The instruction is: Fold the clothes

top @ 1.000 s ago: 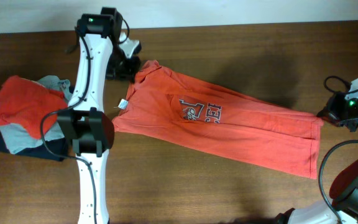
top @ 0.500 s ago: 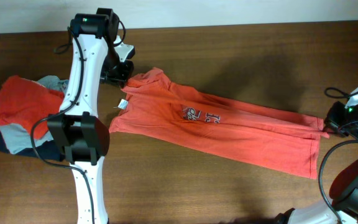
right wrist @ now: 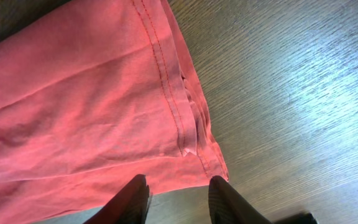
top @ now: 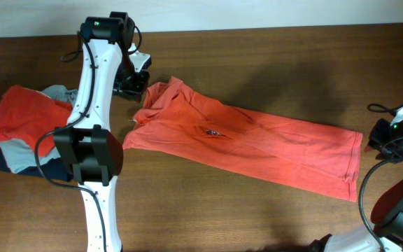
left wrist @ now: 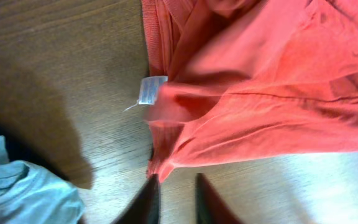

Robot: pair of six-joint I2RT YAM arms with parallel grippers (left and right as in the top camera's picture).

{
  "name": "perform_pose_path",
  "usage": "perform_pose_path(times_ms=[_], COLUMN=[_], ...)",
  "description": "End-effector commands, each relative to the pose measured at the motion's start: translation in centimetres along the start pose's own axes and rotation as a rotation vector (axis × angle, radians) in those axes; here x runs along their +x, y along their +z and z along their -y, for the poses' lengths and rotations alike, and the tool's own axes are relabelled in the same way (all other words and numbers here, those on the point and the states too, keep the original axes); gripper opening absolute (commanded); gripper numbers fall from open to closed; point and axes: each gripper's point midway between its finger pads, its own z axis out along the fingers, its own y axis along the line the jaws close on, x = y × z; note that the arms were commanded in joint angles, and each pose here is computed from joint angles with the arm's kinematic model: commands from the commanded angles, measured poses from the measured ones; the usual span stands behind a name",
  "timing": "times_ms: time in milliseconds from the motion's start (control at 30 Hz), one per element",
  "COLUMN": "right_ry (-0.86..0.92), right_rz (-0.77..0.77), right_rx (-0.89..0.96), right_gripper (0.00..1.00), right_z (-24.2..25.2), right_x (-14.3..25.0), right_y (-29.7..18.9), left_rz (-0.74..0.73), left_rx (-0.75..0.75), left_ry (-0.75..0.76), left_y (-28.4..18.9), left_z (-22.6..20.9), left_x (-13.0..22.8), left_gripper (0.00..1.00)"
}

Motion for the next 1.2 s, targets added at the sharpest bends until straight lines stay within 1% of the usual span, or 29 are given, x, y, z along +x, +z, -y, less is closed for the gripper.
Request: perform_pose_path(times_ms=[0, 67, 167, 233, 333, 400, 567, 633, 667, 700, 800, 867, 1000, 1100, 1167], right_ry=[0.001, 0.005, 0.026, 0.024, 0.019, 0.017, 0.016, 0.016, 0.016, 0.016, 0.016, 0.015, 0.007, -0.003, -0.009], right_rz=[0.031, 0.034, 0.043, 0.049, 0.065, 0.076, 0.08, 0.081, 0.081, 0.081, 0.08, 0.08, 0.08, 0.081, 0.08], right_rx=[0.025, 0.024, 0.013, -0.033, -0.101, -0.124, -0.131, -0.131, -0.131, -0.131, -0.131, -0.132, -0.131, -0.131, -0.131], right_gripper=[0.41, 0.43, 0.46, 0.5, 0.56, 0.6, 0.62, 0.62, 0.62, 0.62, 0.62, 0.62, 0.62, 0.62, 0.62], right_z=[0.2, 0.2, 0.0, -0.8, -1.9, -2.3, -2.5, -2.5, -2.5, -2.5, -2.5, -2.5, -2.8, -3.1, -3.3], right_x=[-0.2, -0.3, -0.5, -0.7, -1.2, -1.4, -1.5, -1.5, -1.5, -1.5, -1.5, -1.5, -1.5, -1.5, -1.5], right_y=[-0.8, -0.8, -0.8, -0.9, -1.0, -1.0, -1.1, -1.1, -1.1, -1.1, -1.1, -1.1, -1.0, -1.0, -1.0], left_rz=[0.016, 0.019, 0.02, 0.023, 0.064, 0.083, 0.094, 0.09, 0.066, 0.042, -0.001, -0.011, 0.008, 0.039, 0.066], left_rx=[-0.031, -0.031, -0.032, -0.031, 0.023, 0.02, 0.029, 0.101, 0.15, 0.148, 0.105, 0.067, 0.027, -0.012, -0.028], left_ry=[0.004, 0.004, 0.005, 0.005, 0.011, 0.014, 0.021, 0.069, 0.103, 0.115, 0.135, 0.147, 0.162, 0.173, 0.176], left_y=[-1.1, -1.3, -1.3, -1.3, -1.3, -1.2, 0.6, 1.9, 3.2, 3.8, 5.4, 5.8, 5.9, 5.9, 5.9], left_z=[-0.7, -0.7, -0.7, -0.7, 0.3, 0.3, 0.4, 2.0, 3.5, 3.9, 4.2, 4.0, 3.9, 3.6, 3.5], left_x=[0.4, 0.4, 0.4, 0.4, -0.6, -1.1, -2.0, -2.2, -1.9, -1.5, -0.9, -0.8, -1.5, -2.4, -3.1], left_gripper=[0.43, 0.47, 0.56, 0.63, 0.65, 0.65, 0.64, 0.64, 0.63, 0.61, 0.6, 0.57, 0.55, 0.46, 0.27])
